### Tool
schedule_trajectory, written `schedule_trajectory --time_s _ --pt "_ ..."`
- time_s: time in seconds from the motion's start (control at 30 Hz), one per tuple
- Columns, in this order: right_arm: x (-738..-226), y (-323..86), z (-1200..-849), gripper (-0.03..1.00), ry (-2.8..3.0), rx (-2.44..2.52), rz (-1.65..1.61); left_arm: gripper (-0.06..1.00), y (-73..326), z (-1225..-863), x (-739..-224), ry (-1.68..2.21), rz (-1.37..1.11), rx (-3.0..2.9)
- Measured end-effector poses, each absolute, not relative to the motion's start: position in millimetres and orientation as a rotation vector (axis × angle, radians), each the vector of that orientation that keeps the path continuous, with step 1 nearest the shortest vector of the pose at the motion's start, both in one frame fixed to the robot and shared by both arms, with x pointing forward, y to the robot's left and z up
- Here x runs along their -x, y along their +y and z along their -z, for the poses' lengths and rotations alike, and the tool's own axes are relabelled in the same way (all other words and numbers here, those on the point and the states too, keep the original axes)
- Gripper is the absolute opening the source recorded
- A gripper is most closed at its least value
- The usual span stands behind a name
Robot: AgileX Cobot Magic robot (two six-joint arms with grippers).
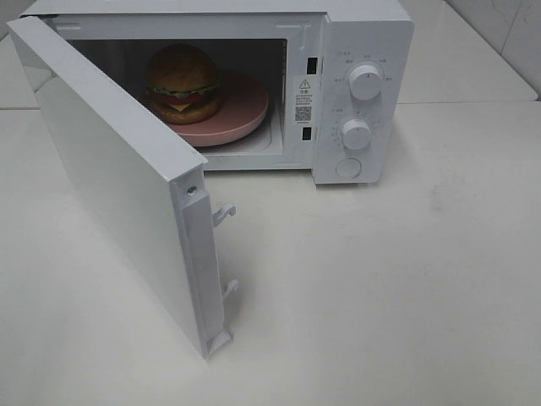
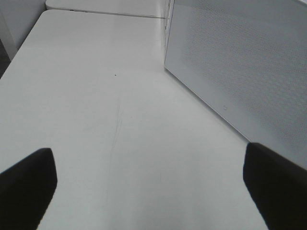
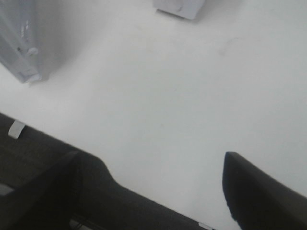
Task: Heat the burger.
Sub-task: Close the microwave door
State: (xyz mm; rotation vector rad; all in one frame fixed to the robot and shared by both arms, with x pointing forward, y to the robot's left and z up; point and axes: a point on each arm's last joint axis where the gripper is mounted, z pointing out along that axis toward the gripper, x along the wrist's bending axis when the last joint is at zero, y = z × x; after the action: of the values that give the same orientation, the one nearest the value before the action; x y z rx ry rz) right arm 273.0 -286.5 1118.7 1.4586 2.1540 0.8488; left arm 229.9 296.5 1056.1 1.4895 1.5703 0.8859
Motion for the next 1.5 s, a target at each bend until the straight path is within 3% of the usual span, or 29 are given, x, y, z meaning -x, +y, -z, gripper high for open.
schedule_trajectory --time_s 0.17,0.63,1.5 --pt "-253.6 -298.2 -1116.7 0.77 1.985 -1.524 -0.892 0.98 296.5 -1056.1 -229.9 1.570 -0.886 -1.490" --pt "-220.9 -306.1 -1049.9 0.77 1.762 -1.617 -0.900 0.98 296.5 -1056.1 -229.9 1.570 -0.886 -1.490" --pt "-231.1 -303.1 -1048.7 0.77 1.647 -1.548 -1.000 0.98 296.5 -1056.1 -229.9 1.570 -0.886 -1.490"
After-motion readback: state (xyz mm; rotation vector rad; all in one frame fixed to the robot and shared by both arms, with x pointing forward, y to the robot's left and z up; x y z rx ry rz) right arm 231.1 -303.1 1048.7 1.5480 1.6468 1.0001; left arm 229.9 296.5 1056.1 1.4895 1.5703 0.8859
